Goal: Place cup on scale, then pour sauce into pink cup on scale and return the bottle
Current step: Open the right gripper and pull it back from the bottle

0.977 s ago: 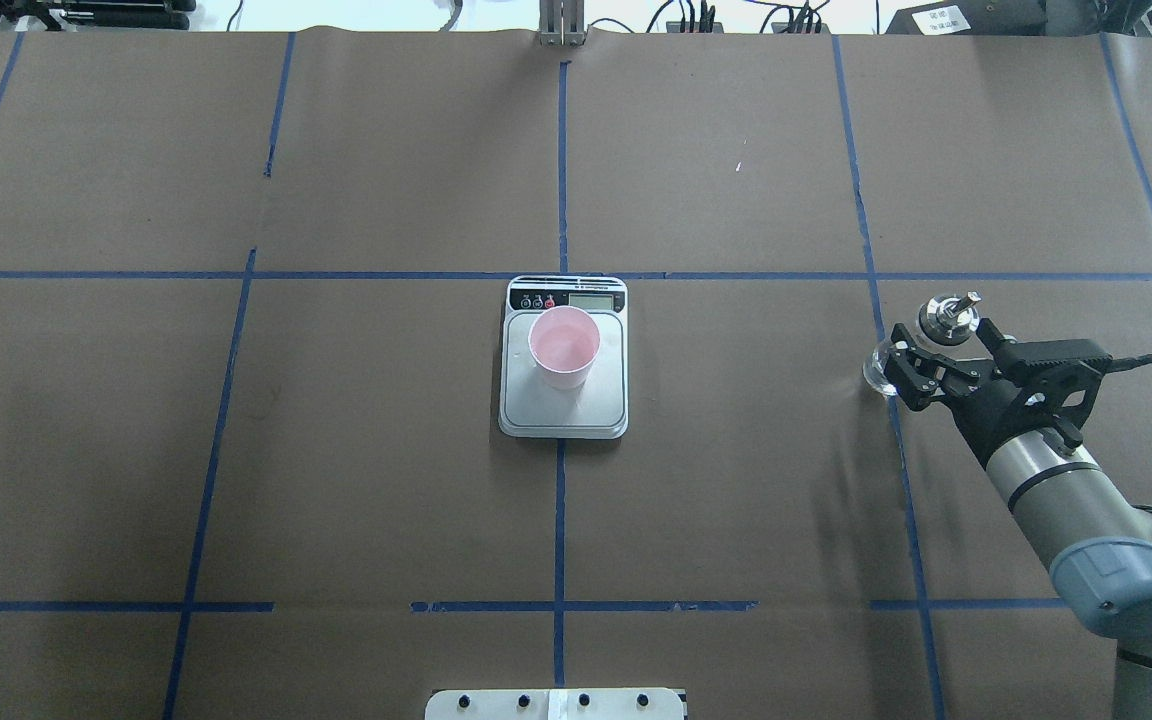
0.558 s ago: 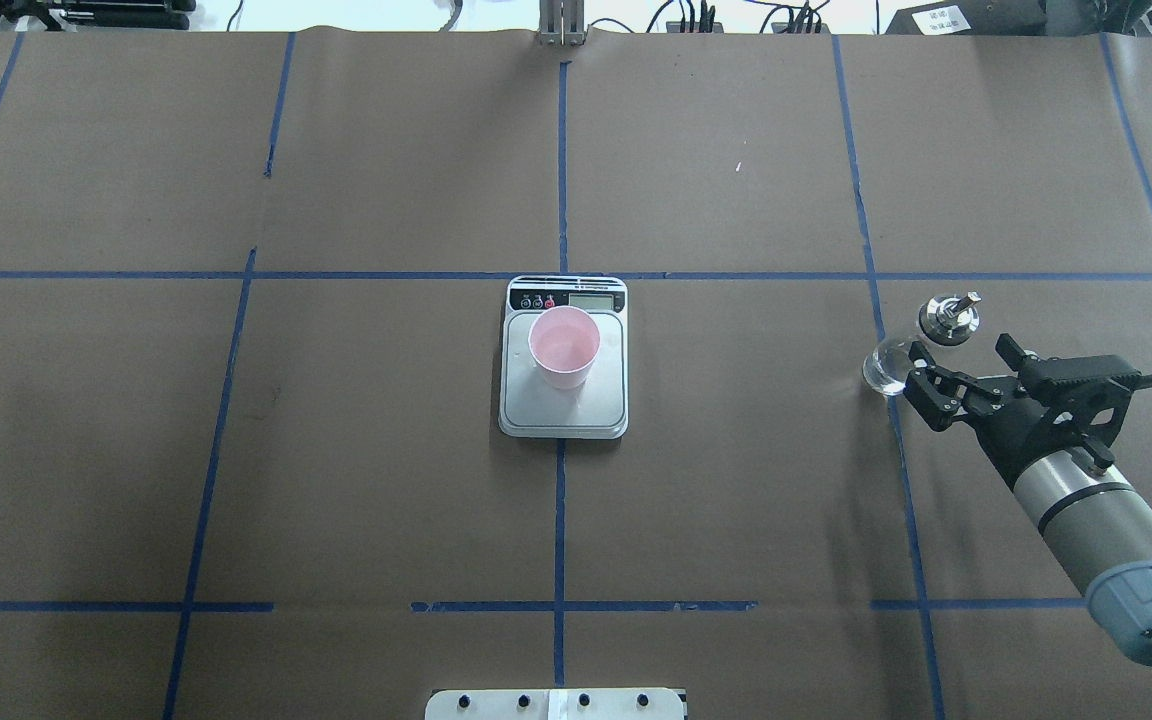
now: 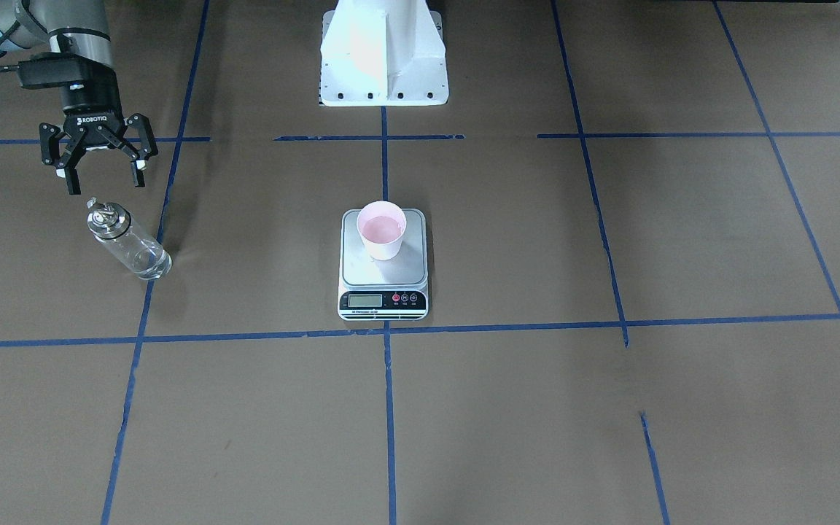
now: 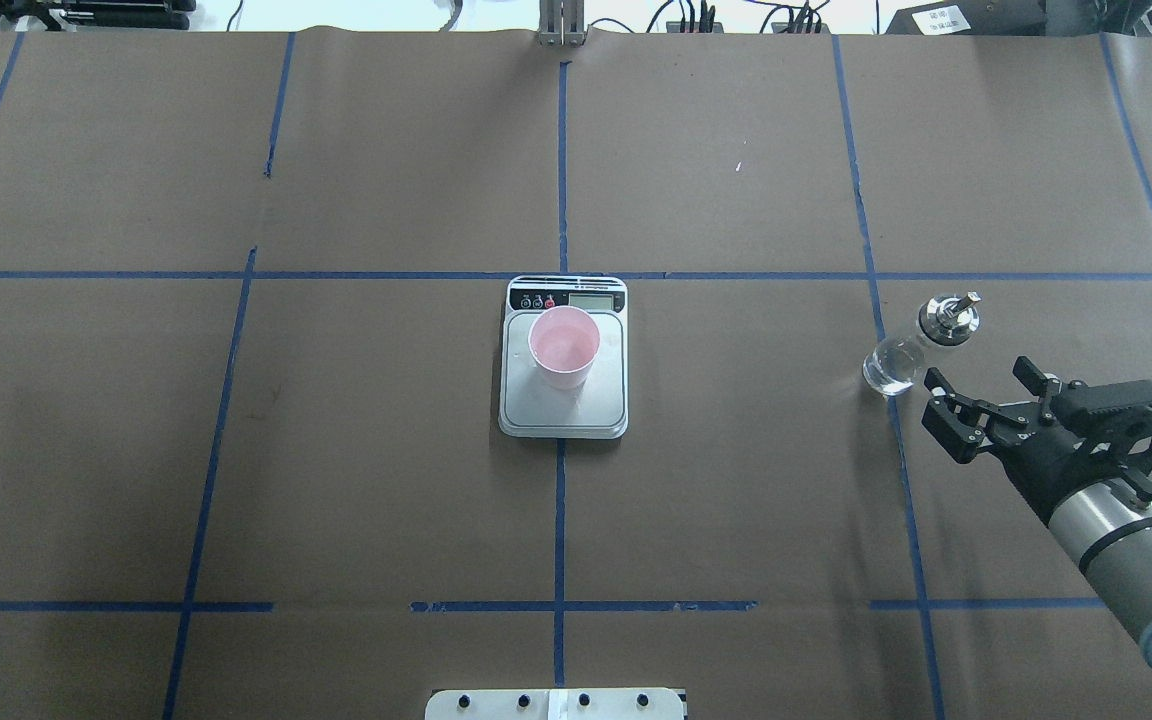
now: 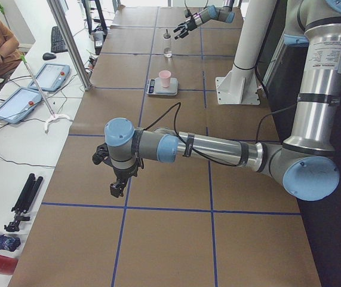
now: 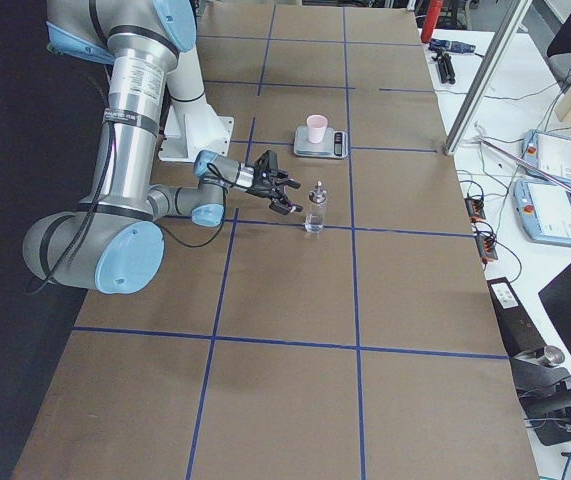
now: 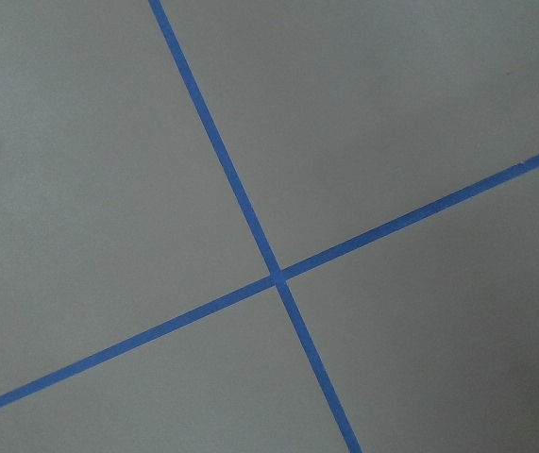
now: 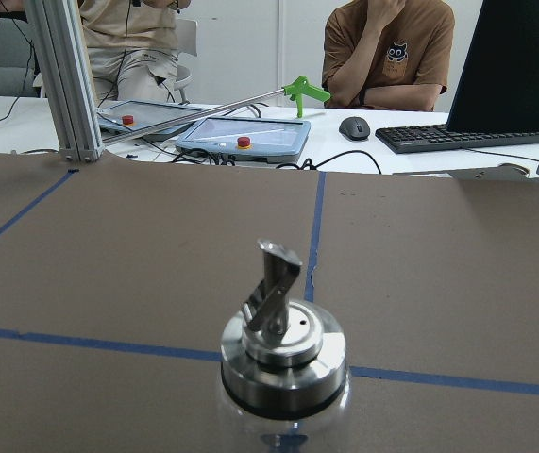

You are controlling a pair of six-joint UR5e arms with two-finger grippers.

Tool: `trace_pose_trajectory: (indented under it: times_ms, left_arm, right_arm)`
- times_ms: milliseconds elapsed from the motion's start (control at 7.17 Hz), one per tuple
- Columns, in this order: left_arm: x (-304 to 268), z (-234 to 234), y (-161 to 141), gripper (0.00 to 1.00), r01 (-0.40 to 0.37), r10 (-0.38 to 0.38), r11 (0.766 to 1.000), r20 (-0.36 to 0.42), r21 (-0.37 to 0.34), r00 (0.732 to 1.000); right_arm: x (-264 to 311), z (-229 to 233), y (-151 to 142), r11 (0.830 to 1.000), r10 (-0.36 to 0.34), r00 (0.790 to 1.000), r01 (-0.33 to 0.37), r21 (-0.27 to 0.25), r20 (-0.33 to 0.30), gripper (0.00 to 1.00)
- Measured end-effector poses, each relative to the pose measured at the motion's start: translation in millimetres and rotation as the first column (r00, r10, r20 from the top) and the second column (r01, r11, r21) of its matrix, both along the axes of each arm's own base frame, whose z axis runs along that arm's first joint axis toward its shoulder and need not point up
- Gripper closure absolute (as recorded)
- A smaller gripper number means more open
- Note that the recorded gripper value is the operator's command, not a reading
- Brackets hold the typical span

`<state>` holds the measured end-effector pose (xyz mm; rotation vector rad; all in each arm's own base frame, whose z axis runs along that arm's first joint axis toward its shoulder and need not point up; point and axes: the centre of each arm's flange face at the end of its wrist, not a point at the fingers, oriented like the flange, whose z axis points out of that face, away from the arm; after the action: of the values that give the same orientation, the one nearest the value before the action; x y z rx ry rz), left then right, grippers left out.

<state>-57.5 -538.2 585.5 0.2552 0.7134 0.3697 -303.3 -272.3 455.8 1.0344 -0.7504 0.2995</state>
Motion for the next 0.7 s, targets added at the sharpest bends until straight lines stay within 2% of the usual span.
trace_pose_trajectory:
  times_ms: [698]
  left_arm:
    - [0.1, -0.6, 1.5, 0.00, 0.000, 0.000, 1.000, 0.000, 0.002, 1.000]
  right_arm:
    - [48.9, -60.9, 9.2, 1.000, -0.011, 0.997, 0.009, 0.020, 0.075, 0.00]
